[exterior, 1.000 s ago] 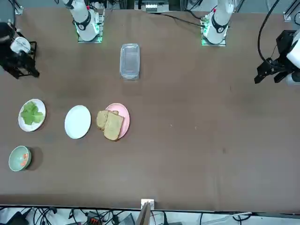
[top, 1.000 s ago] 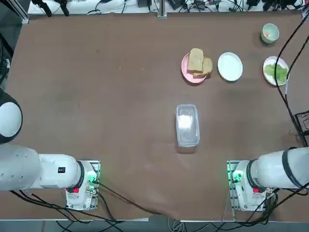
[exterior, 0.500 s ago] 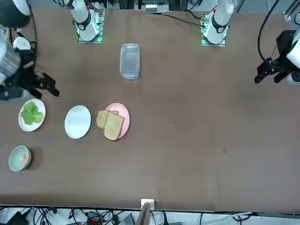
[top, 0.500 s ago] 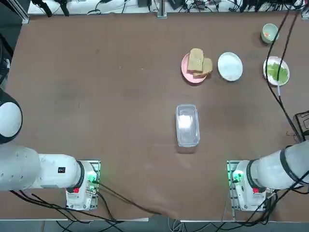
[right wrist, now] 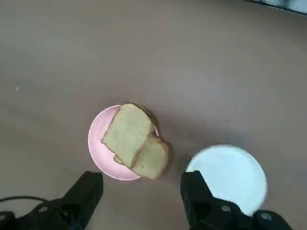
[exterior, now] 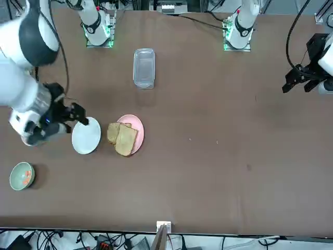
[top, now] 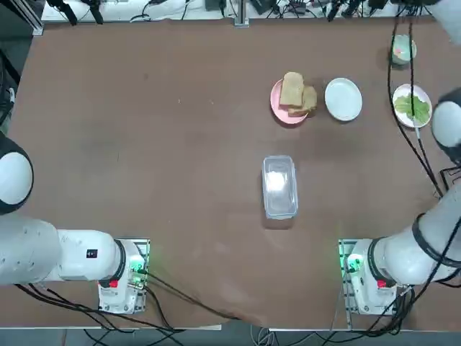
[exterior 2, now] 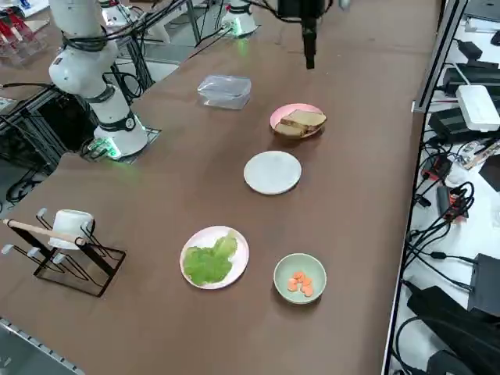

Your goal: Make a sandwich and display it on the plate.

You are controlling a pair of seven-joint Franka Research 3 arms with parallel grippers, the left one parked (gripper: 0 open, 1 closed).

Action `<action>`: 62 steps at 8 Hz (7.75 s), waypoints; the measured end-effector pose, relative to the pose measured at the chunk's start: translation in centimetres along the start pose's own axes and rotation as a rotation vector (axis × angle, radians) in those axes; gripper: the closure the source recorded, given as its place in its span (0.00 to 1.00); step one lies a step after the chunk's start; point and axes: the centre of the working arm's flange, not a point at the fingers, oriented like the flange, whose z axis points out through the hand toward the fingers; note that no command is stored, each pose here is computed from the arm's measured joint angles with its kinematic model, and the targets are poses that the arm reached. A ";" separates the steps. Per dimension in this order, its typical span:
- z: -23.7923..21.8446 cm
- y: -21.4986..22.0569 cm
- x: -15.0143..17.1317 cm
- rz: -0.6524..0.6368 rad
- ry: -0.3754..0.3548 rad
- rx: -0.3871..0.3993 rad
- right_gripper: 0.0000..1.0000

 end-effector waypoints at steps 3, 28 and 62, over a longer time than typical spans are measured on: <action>8.7 2.3 3.4 -0.194 -0.026 0.127 0.04; 28.0 4.2 3.6 -0.293 -0.129 0.272 0.37; 8.0 27.7 -13.8 0.590 0.157 0.268 0.93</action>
